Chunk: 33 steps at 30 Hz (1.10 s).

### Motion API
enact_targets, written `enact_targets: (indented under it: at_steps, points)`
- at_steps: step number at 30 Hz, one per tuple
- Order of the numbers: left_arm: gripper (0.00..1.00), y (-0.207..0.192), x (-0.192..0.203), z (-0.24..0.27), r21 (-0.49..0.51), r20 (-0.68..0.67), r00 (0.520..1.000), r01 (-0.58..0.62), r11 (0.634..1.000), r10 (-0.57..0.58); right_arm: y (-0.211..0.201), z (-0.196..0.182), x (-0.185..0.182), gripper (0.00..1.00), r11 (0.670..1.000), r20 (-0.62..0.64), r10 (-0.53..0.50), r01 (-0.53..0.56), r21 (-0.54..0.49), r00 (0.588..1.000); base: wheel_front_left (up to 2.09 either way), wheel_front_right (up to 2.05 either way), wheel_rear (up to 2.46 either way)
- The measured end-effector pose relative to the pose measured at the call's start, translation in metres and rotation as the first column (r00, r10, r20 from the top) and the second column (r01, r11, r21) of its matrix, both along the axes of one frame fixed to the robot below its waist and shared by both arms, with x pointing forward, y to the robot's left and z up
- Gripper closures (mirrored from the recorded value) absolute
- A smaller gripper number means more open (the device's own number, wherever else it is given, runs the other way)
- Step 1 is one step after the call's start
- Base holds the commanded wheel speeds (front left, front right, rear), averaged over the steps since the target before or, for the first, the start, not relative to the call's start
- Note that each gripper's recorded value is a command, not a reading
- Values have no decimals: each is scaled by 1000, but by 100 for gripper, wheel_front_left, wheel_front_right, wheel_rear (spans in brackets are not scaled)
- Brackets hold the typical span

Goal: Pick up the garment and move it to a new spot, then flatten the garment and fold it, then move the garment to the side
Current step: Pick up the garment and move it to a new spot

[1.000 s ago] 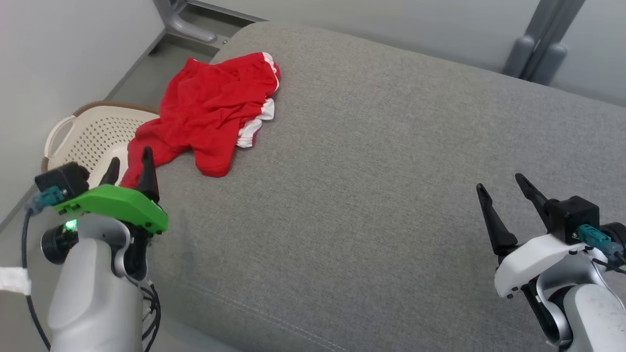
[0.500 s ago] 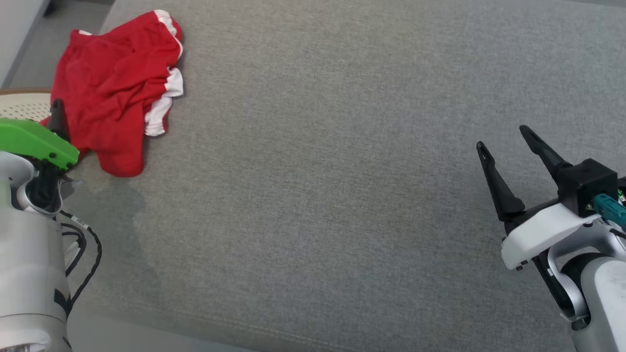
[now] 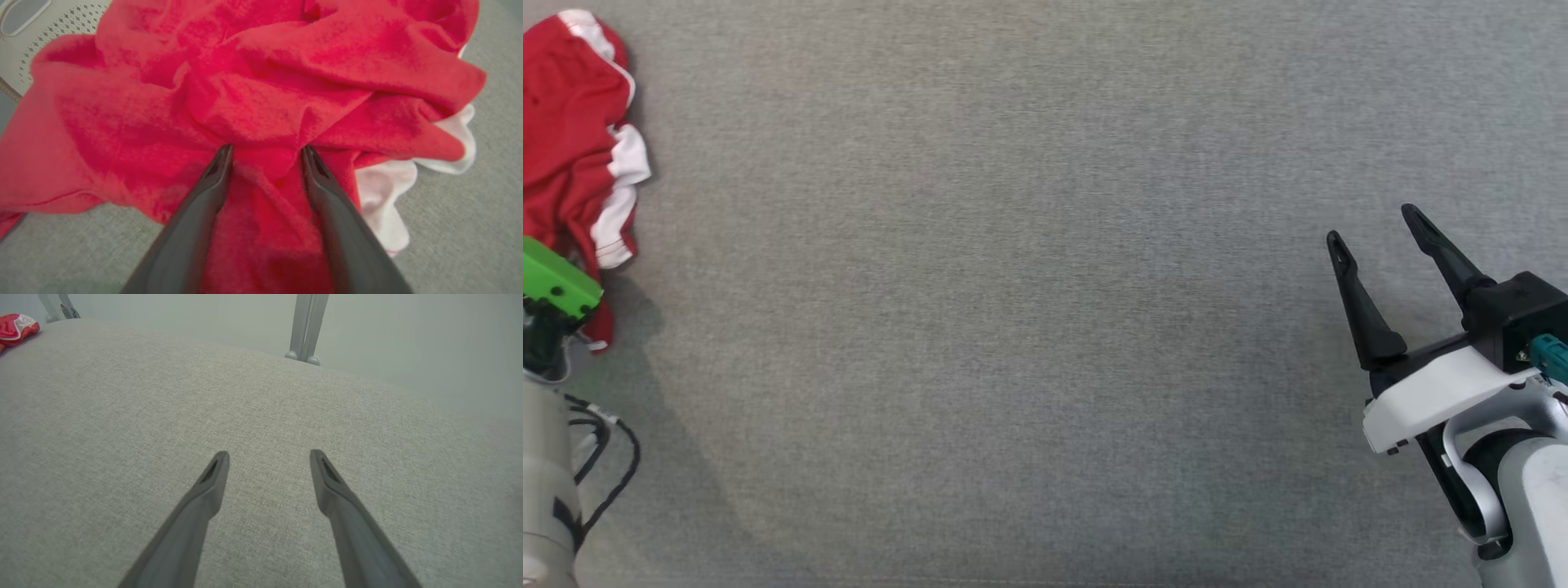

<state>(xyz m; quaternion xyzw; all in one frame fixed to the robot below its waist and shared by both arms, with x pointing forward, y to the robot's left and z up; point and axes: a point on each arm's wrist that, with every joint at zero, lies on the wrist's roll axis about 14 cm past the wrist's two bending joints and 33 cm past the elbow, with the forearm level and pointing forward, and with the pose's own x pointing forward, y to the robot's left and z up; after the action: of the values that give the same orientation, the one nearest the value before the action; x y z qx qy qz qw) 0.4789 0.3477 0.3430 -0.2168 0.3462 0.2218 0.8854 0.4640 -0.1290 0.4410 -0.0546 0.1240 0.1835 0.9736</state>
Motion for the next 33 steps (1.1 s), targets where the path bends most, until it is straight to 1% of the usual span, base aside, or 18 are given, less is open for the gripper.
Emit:
enact_targets:
  at_steps: [1, 4, 6, 9, 12, 13, 16, 21, 24, 26, 28, 29, 30, 33]
  points:
    - [100, 0, 0, -2, 8, -12, 1000, 8, 1000, -8, -3, 0, -1, 0, 1000, 0, -11, 11, 1, 1000, 0, 0, 0]
    - [100, 0, 2, 3, 22, -5, 999, 39, 999, -39, -5, 1, -6, 0, 1000, 0, -24, 24, 16, 1000, 0, 0, 0]
    - [100, 6, 4, 13, 53, 14, 998, 59, 997, -59, -3, 2, -9, 0, 999, 2, -25, 25, 32, 1000, 0, 0, 0]
    - [100, 20, 16, 45, 130, 88, 992, 82, 988, -94, 1, 7, -13, 0, 997, 16, -32, 31, 65, 999, 0, 0, 0]
    - [100, 29, 41, 108, 253, 226, 960, 105, 962, -164, 7, 14, -17, 0, 994, 35, -35, 31, 101, 999, 0, 0, 0]
    - [100, 32, 46, 125, 288, 249, 950, 112, 951, -187, 9, 17, -18, 0, 993, 43, -34, 29, 112, 999, 0, 0, 0]
    - [100, 33, 59, 188, 366, 354, 903, 105, 925, -242, 19, 25, -24, 0, 989, 65, -28, 18, 148, 997, 0, 0, 0]
    - [100, -2, 74, 285, 467, 508, 775, 119, 876, -376, 23, 45, -33, 0, 982, 120, -42, 19, 187, 992, 0, 0, 0]
    - [100, -39, 78, 332, 505, 570, 681, 149, 850, -459, 20, 55, -40, 0, 978, 146, -65, 34, 204, 987, 0, 0, 0]
    - [100, -65, 78, 354, 525, 593, 626, 177, 832, -507, 15, 60, -45, 0, 976, 159, -84, 50, 211, 984, 0, 0, 0]
    - [100, -97, 77, 379, 545, 630, 542, 202, 814, -556, 6, 63, -50, 0, 974, 168, -113, 76, 214, 979, 0, 0, 0]
    - [100, -115, 76, 389, 555, 645, 497, 218, 803, -581, 2, 63, -54, 0, 972, 168, -128, 89, 219, 978, 0, 0, 0]
    - [100, -131, 75, 393, 557, 655, 462, 238, 796, -597, -2, 64, -56, 0, 970, 169, -140, 100, 222, 976, 0, 0, 0]
    - [100, -190, 70, 387, 544, 666, 376, 347, 764, -644, -16, 70, -63, 0, 964, 186, -183, 139, 227, 965, 0, 0, 0]
